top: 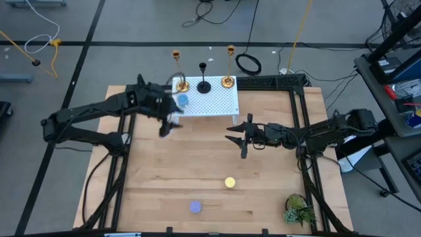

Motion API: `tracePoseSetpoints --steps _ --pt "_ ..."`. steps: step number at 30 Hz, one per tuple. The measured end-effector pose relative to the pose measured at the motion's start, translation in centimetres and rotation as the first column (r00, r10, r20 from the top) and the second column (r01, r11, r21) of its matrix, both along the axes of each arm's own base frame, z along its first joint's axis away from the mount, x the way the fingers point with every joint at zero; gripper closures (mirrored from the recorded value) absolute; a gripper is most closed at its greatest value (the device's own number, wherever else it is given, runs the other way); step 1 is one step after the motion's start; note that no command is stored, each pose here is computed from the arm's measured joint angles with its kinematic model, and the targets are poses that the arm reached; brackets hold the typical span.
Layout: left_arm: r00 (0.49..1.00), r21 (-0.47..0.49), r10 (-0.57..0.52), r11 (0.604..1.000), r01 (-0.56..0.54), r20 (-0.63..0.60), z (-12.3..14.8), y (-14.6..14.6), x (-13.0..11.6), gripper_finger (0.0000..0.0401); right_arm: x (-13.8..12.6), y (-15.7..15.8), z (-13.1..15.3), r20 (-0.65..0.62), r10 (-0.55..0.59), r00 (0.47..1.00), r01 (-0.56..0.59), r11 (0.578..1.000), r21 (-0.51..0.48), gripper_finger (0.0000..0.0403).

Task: Pick & Place candle stick holders
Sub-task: Put the yellow scented candle on the shelf aligned with the right golden candle holder

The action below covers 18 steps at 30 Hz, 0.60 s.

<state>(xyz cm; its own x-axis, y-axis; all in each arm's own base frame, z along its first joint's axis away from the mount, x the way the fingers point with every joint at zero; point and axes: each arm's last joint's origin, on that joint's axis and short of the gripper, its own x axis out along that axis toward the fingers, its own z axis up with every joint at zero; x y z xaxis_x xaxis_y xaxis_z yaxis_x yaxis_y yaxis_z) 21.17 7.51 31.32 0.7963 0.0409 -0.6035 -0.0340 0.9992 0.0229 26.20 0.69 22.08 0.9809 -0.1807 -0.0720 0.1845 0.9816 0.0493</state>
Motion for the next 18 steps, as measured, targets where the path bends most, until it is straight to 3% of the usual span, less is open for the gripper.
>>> tracePoseSetpoints --steps 4,9,18 --pt "0.981 -0.1 -0.186 0.979 0.18 -0.054 -0.5 -2.8 0.1 0.0114 0.0 0.0 0.0 0.0 0.0 1.0 0.0 1.0 0.0 0.0252" --pt "0.929 -0.137 -0.362 0.927 0.35 -0.072 -2.4 -6.5 0.5 0.0134 0.0 0.0 0.0 0.0 0.001 1.0 -0.001 1.0 0.0 0.0252" --pt "0.863 -0.183 -0.502 0.845 0.503 0.053 -7.8 -12.0 0.7 0.0144 0.0 0.0 0.0 0.009 -0.001 1.0 0.001 0.999 0.052 0.0252"
